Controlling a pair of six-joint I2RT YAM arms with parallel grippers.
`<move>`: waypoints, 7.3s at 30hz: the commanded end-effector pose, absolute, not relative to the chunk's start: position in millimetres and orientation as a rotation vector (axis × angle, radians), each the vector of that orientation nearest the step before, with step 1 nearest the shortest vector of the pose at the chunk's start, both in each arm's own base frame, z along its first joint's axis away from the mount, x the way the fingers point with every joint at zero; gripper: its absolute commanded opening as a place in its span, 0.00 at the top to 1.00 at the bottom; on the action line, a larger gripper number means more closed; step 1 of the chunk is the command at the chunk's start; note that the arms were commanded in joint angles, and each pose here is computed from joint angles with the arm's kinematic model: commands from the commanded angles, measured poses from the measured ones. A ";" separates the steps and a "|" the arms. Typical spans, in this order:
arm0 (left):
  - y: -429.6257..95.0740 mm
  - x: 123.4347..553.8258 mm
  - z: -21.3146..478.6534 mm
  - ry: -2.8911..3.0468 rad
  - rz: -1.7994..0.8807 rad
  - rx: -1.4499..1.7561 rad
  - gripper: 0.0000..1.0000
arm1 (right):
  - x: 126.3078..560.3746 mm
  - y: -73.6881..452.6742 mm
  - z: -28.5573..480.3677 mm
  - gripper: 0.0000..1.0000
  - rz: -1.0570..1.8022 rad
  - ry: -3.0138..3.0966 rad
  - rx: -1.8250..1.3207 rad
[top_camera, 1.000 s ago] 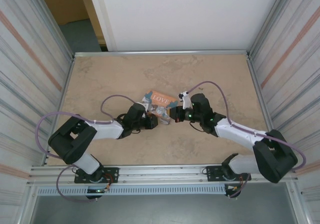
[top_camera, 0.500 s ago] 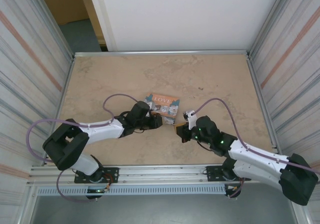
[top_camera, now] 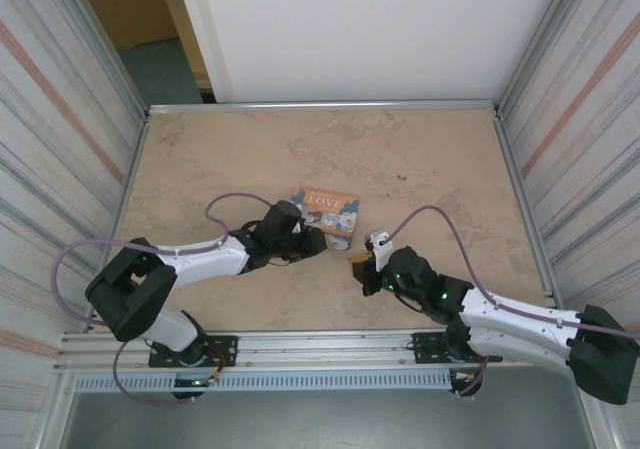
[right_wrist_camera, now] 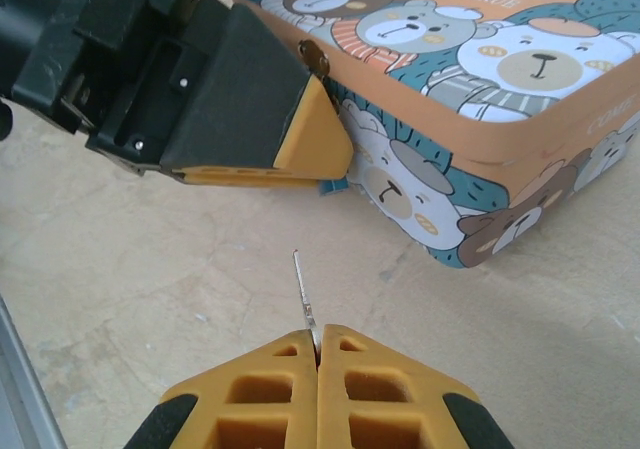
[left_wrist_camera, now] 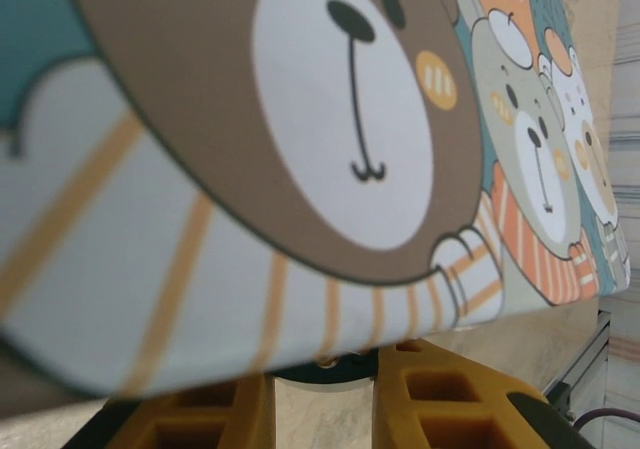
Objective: Unlock a padlock with a key
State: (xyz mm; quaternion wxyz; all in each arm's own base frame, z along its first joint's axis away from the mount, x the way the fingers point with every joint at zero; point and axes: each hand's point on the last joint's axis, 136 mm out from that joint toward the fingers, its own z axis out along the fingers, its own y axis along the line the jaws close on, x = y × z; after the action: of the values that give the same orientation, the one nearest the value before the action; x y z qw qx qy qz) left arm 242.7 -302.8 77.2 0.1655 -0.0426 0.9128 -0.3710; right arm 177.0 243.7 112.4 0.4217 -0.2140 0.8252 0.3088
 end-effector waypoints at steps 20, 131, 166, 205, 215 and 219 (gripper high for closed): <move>-319.6 244.9 113.8 2.518 -1.215 -0.156 0.84 | 190.7 269.3 83.7 1.00 0.577 2.074 -0.649; -312.5 241.5 104.5 2.524 -1.193 -0.185 0.84 | 223.8 277.4 89.9 1.00 0.574 2.050 -0.521; -326.5 240.7 115.7 2.512 -1.288 -0.175 0.84 | 229.1 296.4 108.0 1.00 0.713 1.948 -0.538; -320.2 231.2 115.1 2.521 -1.259 -0.158 0.83 | 243.8 317.9 149.5 1.00 1.001 1.871 -0.678; -319.3 230.2 116.5 2.519 -1.262 -0.160 0.83 | 253.4 315.7 149.0 1.00 0.941 1.869 -0.675; -320.2 229.9 118.5 2.515 -1.273 -0.157 0.83 | 256.4 307.7 142.8 1.00 0.840 1.875 -0.682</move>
State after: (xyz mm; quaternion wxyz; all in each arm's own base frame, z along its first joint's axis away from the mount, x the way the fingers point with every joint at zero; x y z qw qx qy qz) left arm 251.5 -300.0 99.1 0.1848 -0.1003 0.8941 -0.3955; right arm 235.0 290.2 86.1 0.3792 -0.2659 0.8206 0.3349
